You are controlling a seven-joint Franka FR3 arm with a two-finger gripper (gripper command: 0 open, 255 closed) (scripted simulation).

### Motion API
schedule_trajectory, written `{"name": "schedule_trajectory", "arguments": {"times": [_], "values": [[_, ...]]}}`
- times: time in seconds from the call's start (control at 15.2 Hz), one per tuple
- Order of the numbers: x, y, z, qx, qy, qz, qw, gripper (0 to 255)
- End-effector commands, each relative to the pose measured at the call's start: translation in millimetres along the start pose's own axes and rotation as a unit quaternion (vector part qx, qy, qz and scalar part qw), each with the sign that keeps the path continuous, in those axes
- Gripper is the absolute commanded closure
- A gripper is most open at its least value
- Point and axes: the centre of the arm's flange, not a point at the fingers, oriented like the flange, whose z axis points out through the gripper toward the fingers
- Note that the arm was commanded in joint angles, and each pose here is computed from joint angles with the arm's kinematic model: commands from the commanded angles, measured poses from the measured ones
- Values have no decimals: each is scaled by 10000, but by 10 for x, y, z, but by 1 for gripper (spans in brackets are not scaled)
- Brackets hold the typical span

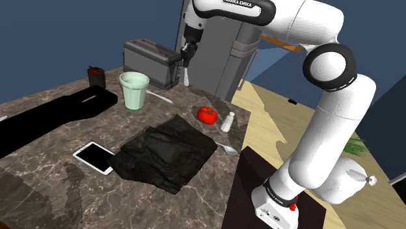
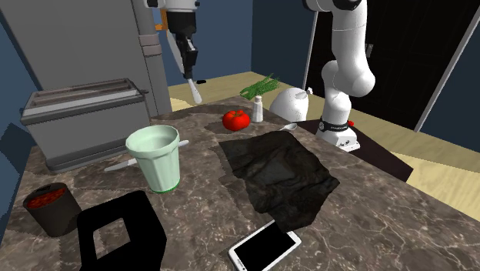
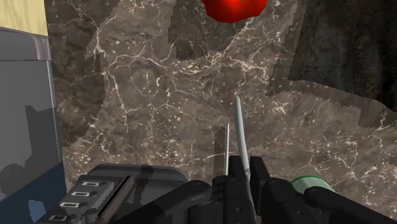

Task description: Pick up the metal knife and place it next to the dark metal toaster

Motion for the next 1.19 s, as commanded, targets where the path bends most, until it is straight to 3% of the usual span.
{"name": "schedule_trajectory", "arguments": {"times": [0.0, 1.12], "values": [[-8, 2, 108, -1, 3, 0, 10000, 255], [-28, -9, 1006, -1, 3, 0, 10000, 255]]}}
